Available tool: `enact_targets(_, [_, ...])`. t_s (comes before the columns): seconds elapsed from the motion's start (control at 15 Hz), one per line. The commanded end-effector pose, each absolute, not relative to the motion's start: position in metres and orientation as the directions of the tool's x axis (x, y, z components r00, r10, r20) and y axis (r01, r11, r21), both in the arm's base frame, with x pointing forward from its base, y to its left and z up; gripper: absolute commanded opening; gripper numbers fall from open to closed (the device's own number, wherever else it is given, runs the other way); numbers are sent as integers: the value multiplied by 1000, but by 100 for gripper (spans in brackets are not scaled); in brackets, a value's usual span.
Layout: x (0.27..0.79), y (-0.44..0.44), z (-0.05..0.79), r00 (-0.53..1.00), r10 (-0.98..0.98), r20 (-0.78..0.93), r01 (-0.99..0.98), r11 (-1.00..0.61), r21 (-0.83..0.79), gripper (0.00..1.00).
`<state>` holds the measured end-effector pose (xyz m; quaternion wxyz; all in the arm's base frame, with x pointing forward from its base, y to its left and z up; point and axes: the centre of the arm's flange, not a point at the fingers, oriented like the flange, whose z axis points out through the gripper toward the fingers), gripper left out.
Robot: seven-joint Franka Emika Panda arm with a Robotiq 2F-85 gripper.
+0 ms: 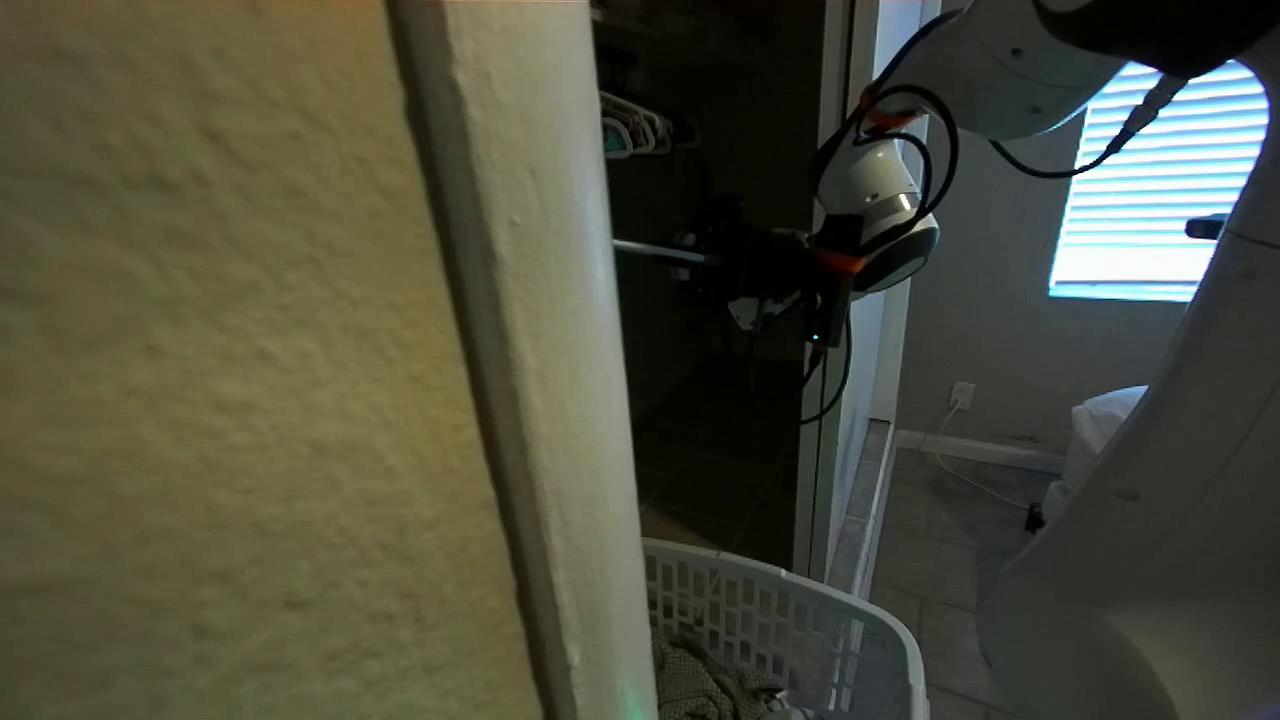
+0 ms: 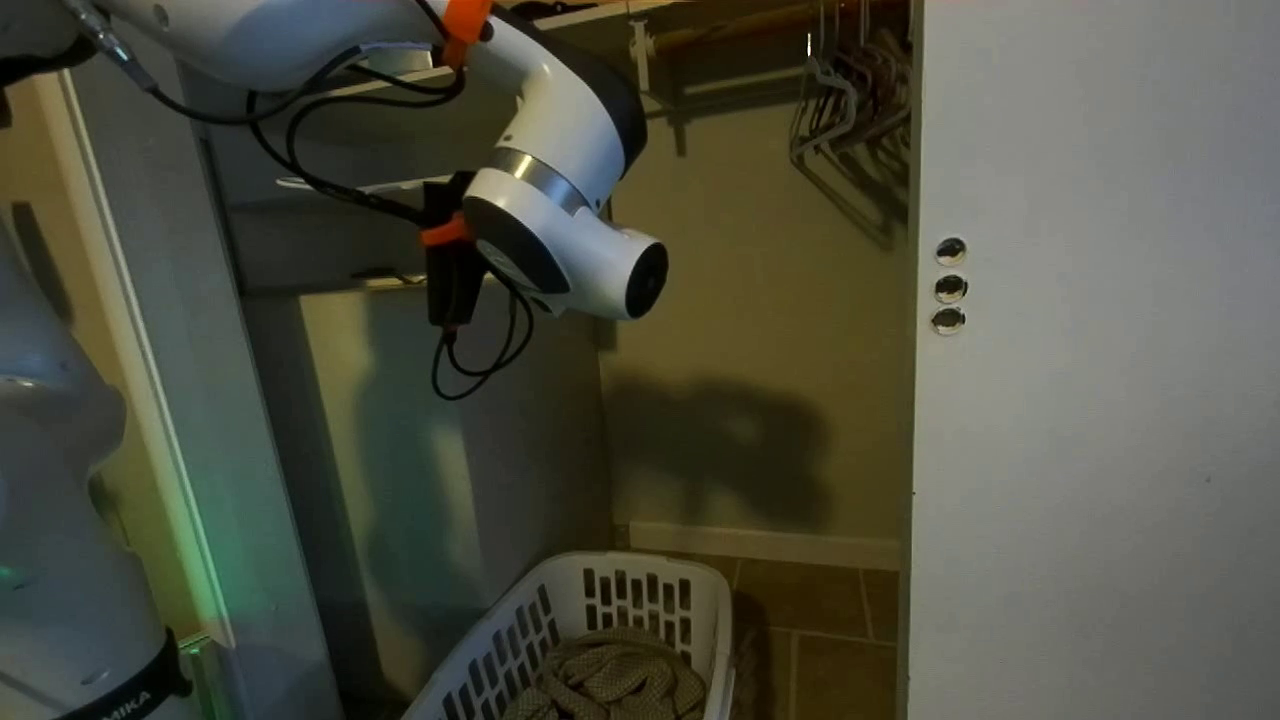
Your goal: Move the coat hanger to the shelf above
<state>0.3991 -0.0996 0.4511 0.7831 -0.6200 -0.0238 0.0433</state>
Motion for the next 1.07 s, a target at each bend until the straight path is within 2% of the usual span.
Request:
enact_targets(0.0, [392, -105, 449, 993, 121, -5, -31, 210, -977, 2])
enact_targets(1.0, [384, -104, 464, 985, 165, 55, 11, 254, -967, 2])
